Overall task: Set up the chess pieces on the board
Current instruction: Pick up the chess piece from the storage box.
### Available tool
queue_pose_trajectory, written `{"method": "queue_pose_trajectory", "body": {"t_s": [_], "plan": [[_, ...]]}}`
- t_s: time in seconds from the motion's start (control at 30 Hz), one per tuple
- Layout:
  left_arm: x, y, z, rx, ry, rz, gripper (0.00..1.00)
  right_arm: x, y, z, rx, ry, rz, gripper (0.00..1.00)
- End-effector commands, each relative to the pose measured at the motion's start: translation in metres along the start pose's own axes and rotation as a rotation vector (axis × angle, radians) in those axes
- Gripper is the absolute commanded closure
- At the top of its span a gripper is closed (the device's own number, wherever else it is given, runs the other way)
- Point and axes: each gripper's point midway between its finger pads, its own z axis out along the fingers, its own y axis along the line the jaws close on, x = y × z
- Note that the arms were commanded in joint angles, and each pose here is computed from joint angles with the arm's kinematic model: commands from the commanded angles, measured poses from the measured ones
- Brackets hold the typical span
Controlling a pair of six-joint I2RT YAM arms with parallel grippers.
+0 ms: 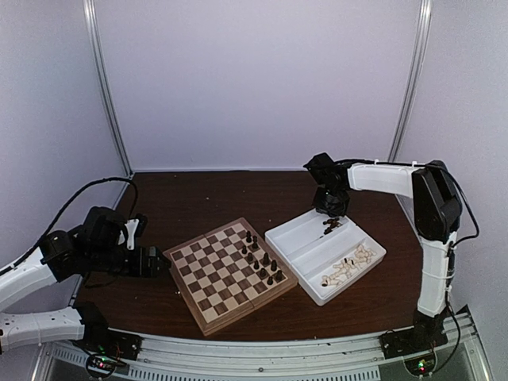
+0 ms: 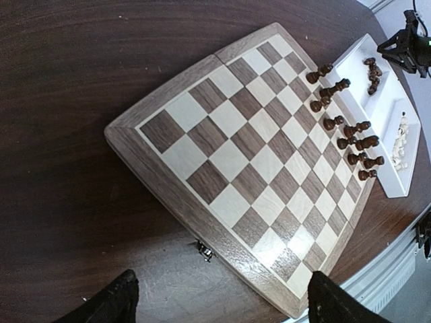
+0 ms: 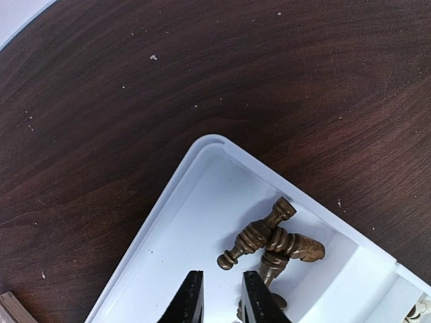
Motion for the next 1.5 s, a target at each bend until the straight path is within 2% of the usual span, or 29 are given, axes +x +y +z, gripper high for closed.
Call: {"method": "queue_pose_trajectory", "body": {"t_s": [0.0, 0.4, 0.93, 1.33, 1.47], "plan": [[-0.011, -0.003, -0.006, 0.009, -0.043, 0.012, 0.13, -0.001, 0.001, 0.009, 0.025, 0.008, 0.025, 0.77], [-0.005, 0.001, 0.001, 0.004, -0.036, 0.007, 0.13, 0.008, -0.021, 0.043, 0.100, 0.046, 0.051, 0.77], [-0.007, 0.006, 0.007, -0.032, -0.037, 0.023, 0.12, 0.010, -0.030, 0.062, 0.131, 0.066, 0.061, 0.75], [-0.010, 0.004, 0.009, -0.027, -0.039, 0.017, 0.12, -0.010, -0.004, 0.020, -0.086, 0.008, -0.041, 0.86], [-0.009, 0.003, 0.009, -0.021, -0.037, 0.014, 0.12, -0.012, 0.003, 0.000, -0.167, -0.006, -0.094, 0.87]]}}
